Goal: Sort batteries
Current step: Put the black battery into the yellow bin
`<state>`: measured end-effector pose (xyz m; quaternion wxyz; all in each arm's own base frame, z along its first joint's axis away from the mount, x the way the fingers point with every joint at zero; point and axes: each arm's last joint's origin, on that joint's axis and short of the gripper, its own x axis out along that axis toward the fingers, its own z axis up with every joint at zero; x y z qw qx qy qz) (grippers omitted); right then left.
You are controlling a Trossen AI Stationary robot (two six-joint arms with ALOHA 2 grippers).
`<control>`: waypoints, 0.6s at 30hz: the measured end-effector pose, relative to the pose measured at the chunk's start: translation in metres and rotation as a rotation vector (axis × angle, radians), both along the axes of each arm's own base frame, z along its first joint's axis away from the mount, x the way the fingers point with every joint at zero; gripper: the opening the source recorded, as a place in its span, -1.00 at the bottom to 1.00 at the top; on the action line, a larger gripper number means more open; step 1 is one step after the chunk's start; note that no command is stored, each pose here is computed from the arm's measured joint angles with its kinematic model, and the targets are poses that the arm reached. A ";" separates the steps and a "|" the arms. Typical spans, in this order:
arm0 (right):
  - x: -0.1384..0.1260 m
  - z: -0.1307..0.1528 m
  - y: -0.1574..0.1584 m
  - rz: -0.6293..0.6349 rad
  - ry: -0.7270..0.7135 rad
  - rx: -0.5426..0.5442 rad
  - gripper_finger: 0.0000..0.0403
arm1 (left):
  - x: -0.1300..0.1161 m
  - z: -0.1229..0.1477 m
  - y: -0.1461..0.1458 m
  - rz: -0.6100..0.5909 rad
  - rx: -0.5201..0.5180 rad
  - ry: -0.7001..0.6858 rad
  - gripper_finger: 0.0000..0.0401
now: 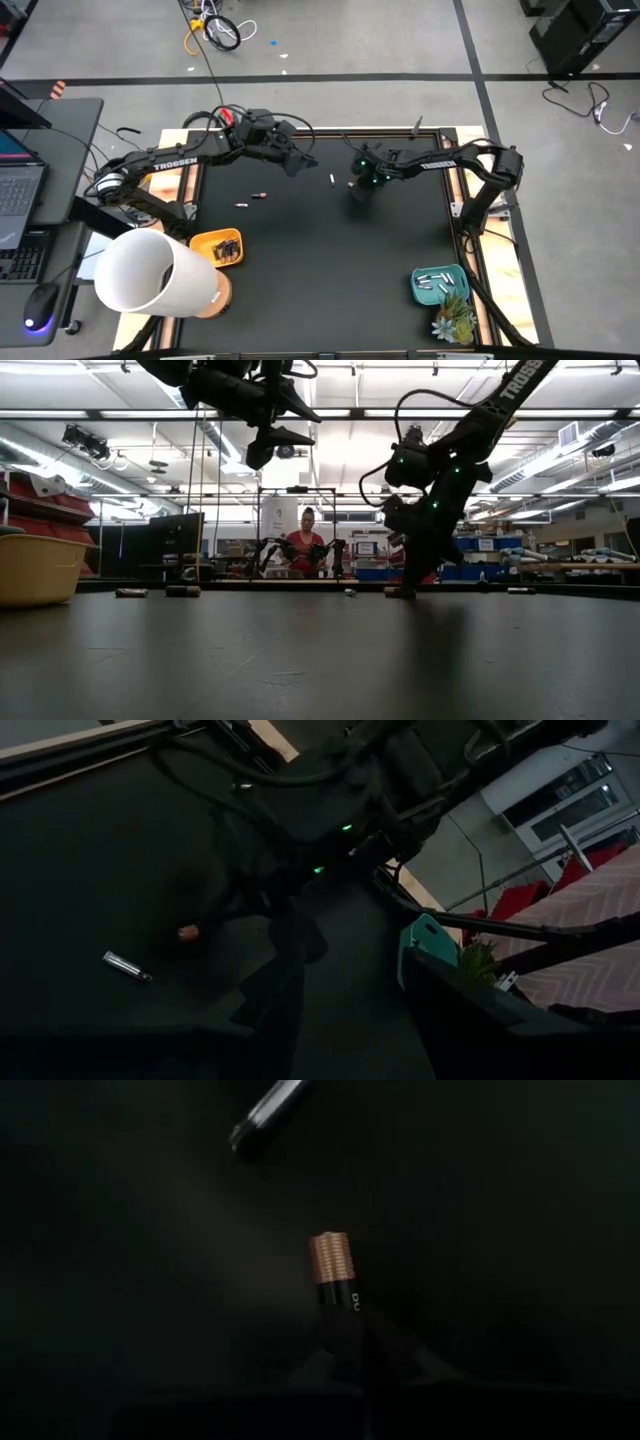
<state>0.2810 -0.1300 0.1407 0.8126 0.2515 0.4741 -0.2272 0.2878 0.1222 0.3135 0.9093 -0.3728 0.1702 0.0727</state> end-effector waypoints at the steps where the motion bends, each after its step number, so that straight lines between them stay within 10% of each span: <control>1: -0.001 0.005 0.001 0.003 -0.012 -0.006 -0.97 | 0.000 0.000 0.000 0.001 0.000 0.000 -0.07; 11: -0.001 0.016 0.009 0.098 -0.054 0.030 -0.98 | 0.002 0.007 0.003 0.057 0.051 -0.065 -0.07; 18: 0.000 0.016 0.010 0.098 -0.016 -0.061 -0.62 | 0.003 0.008 0.003 0.068 0.034 -0.079 -0.07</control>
